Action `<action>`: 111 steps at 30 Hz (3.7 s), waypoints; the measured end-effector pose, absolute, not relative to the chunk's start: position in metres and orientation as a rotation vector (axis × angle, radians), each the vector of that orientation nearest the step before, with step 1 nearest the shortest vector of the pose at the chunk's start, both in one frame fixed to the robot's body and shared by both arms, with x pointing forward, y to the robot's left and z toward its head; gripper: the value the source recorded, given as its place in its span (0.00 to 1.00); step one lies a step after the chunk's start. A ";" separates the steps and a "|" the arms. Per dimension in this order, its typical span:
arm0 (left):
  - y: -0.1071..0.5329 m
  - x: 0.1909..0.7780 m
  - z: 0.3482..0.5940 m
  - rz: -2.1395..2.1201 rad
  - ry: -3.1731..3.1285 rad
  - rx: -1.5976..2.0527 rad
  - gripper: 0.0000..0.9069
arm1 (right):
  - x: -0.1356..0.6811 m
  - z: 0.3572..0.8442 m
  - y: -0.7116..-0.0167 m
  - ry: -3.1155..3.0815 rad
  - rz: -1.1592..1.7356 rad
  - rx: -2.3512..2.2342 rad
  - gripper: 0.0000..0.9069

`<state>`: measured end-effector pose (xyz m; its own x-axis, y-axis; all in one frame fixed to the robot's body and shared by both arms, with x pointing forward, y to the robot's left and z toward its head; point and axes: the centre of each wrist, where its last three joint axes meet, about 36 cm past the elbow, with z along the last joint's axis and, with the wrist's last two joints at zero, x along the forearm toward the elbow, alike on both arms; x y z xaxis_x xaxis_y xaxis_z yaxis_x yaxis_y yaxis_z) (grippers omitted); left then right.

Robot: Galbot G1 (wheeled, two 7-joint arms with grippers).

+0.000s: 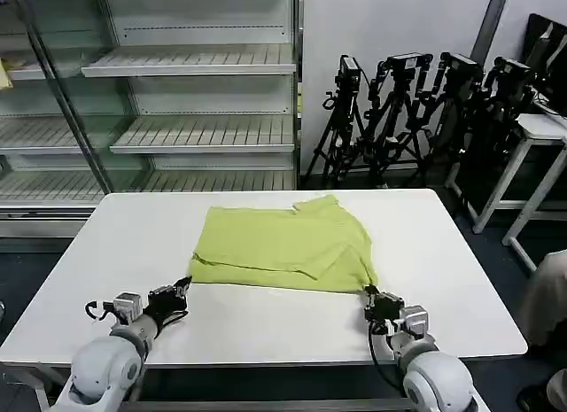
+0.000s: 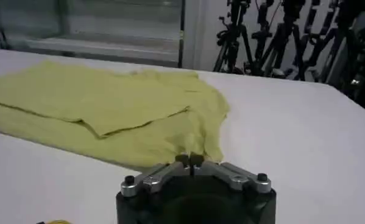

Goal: Fold and organize the clothes.

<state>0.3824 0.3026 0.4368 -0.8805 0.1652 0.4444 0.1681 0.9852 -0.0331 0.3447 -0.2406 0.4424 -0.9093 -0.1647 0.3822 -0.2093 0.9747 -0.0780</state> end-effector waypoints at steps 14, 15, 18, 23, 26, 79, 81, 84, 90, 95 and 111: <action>0.312 0.306 0.445 -0.031 -2.650 -0.179 0.01 | 0.282 0.448 -0.238 -2.728 0.181 0.277 0.00; 0.313 0.302 0.446 -0.035 -2.648 -0.172 0.01 | 0.279 0.448 -0.237 -2.728 0.179 0.279 0.00; 0.316 0.291 0.445 -0.040 -2.636 -0.153 0.01 | 0.273 0.449 -0.235 -2.725 0.181 0.280 0.00; 0.315 0.280 0.446 -0.071 -2.625 -0.148 1.00 | 0.268 0.455 -0.234 -2.731 0.190 0.288 1.00; 0.316 0.277 0.451 -0.087 -2.646 -0.137 1.00 | 0.266 0.462 -0.236 -2.741 0.196 0.298 1.00; 0.346 0.541 0.443 -0.018 -2.666 -0.203 1.00 | 0.617 0.447 -0.154 -2.672 -0.052 0.113 1.00; 0.348 0.546 0.442 -0.020 -2.660 -0.194 1.00 | 0.621 0.447 -0.153 -2.664 -0.059 0.107 1.00; 0.350 0.552 0.441 -0.026 -2.649 -0.191 1.00 | 0.625 0.445 -0.150 -2.653 -0.067 0.104 1.00; 0.351 0.562 0.438 -0.035 -2.639 -0.193 1.00 | 0.630 0.443 -0.144 -2.641 -0.068 0.106 1.00; 0.351 0.569 0.436 -0.045 -2.628 -0.194 0.66 | 0.634 0.442 -0.144 -2.635 -0.066 0.101 0.99; 0.350 0.573 0.432 -0.050 -2.613 -0.243 0.01 | 0.631 0.438 -0.144 -2.624 -0.078 0.126 0.00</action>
<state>0.5729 0.3501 0.4320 -0.8534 0.1630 0.4952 0.1819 0.9833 -0.0101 0.6310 -0.1436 0.4381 -0.8666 -0.1039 0.4881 -0.0746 0.9941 0.0790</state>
